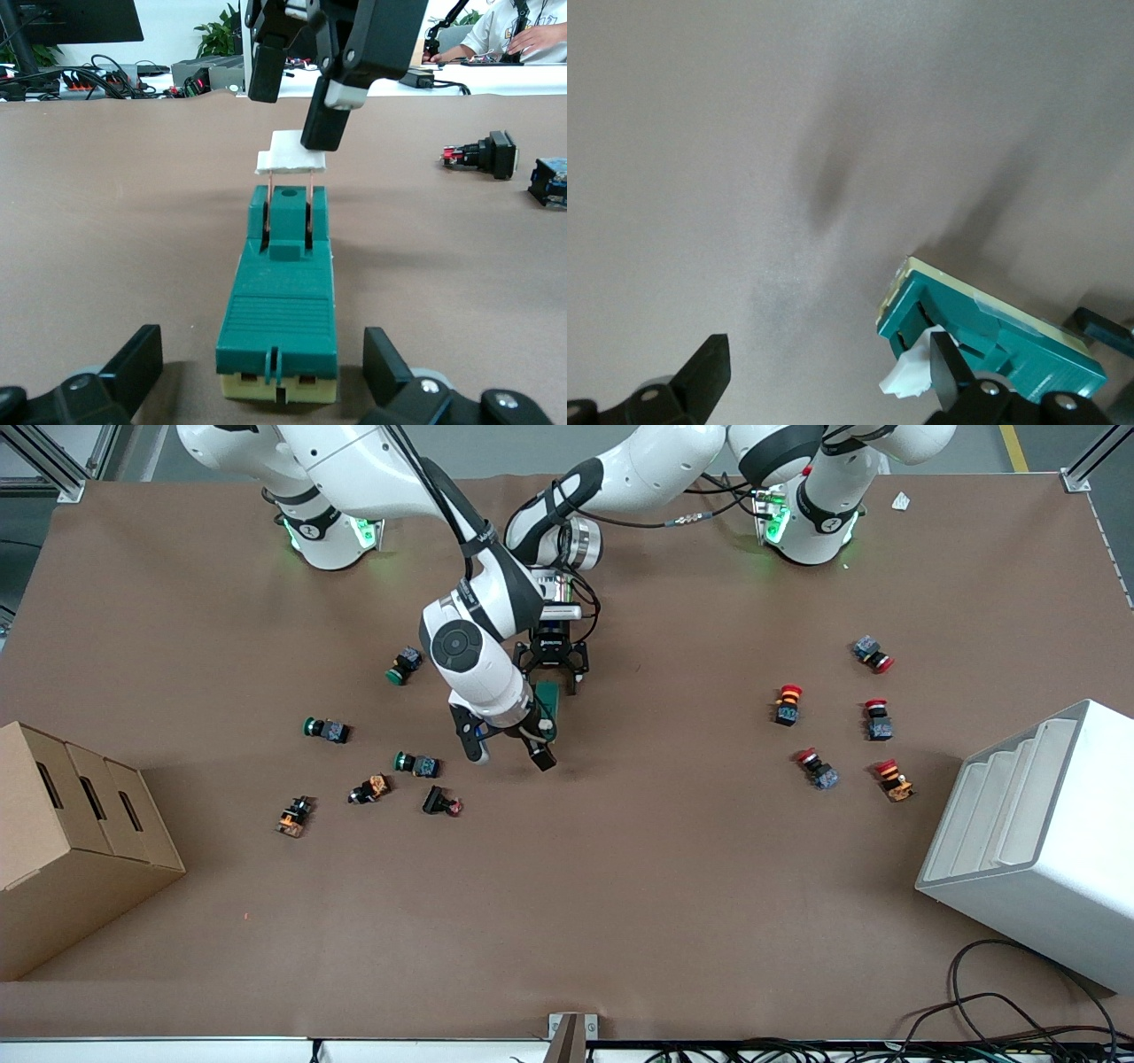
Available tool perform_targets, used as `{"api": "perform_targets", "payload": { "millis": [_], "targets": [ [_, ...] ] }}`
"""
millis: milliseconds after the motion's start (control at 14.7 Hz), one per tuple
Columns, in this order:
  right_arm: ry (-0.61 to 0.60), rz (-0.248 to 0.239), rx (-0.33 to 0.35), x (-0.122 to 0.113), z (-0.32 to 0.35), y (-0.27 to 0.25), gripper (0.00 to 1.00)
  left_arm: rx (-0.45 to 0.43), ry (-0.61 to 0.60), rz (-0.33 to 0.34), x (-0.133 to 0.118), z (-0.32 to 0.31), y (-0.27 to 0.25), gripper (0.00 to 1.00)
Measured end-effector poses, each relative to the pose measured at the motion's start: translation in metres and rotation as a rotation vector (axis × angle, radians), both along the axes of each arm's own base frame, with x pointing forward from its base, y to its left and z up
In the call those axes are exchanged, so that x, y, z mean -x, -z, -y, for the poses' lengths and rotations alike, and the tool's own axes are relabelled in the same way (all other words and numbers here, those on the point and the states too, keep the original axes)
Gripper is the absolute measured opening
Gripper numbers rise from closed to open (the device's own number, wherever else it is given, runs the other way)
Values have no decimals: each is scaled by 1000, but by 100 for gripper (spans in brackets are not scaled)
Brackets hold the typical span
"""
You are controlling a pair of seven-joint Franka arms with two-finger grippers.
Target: Close load switch with both arms
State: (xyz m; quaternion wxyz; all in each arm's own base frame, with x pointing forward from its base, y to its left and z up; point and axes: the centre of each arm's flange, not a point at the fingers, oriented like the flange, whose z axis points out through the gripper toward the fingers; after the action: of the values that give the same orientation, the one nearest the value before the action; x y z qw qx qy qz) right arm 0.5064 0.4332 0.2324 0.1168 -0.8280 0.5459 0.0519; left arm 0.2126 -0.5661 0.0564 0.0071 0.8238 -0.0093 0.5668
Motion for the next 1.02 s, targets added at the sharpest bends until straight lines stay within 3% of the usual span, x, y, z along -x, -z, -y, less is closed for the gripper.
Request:
{"api": "perform_targets", "payload": {
  "millis": [815,1019],
  "targets": [
    [-2,-11,23,-19,-13,47,100,1,0,1,0,0,0,100],
    [-11,-9,57,-38,2,42,100,2,-1,1,0,0,0,100]
  ]
}}
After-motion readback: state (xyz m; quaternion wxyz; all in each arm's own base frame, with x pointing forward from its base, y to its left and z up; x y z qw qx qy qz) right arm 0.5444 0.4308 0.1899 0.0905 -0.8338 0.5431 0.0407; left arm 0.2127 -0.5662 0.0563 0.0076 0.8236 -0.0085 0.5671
